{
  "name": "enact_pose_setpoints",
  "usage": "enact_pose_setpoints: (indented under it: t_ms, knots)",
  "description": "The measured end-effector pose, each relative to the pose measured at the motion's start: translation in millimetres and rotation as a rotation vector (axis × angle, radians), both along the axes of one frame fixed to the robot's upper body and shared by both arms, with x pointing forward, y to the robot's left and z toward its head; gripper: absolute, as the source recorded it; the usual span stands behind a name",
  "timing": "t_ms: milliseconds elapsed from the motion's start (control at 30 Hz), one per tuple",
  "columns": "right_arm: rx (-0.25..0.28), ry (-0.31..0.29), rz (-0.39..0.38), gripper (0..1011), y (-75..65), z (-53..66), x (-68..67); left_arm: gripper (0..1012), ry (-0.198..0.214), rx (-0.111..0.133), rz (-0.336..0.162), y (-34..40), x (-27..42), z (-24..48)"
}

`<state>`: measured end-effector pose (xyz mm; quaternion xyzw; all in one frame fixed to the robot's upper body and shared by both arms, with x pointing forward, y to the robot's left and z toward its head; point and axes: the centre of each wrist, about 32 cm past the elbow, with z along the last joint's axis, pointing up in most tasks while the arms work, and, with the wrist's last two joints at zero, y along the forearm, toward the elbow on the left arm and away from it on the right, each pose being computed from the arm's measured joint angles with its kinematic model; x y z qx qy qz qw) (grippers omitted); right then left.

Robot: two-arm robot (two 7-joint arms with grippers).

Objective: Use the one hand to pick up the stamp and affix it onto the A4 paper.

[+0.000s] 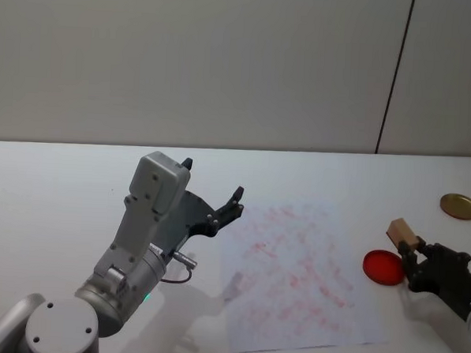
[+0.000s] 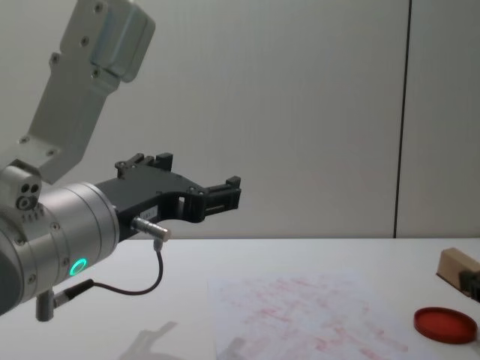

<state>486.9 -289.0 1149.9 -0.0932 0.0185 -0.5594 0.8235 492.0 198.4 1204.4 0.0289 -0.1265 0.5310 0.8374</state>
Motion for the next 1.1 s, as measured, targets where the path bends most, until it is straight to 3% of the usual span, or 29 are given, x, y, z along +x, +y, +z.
enact_pose_setpoints:
  t_ms: [500, 867, 933, 1100]
  knots:
    - [0.027, 0.026, 0.044, 214, 8.0, -7.3, 5.9, 993, 0.000, 0.000, 0.000, 0.0, 0.0, 0.0]
    - [0.016, 0.044, 0.056, 217, 12.0, -10.5, 7.8, 993, 0.000, 0.000, 0.000, 0.0, 0.0, 0.0]
    - [0.014, 0.047, 0.056, 242, 12.2, -10.7, 8.1, 993, 0.000, 0.000, 0.000, 0.0, 0.0, 0.0]
    - [0.004, 0.058, 0.056, 424, 12.1, -11.0, 9.7, 993, 0.000, 0.000, 0.000, 0.0, 0.0, 0.0]
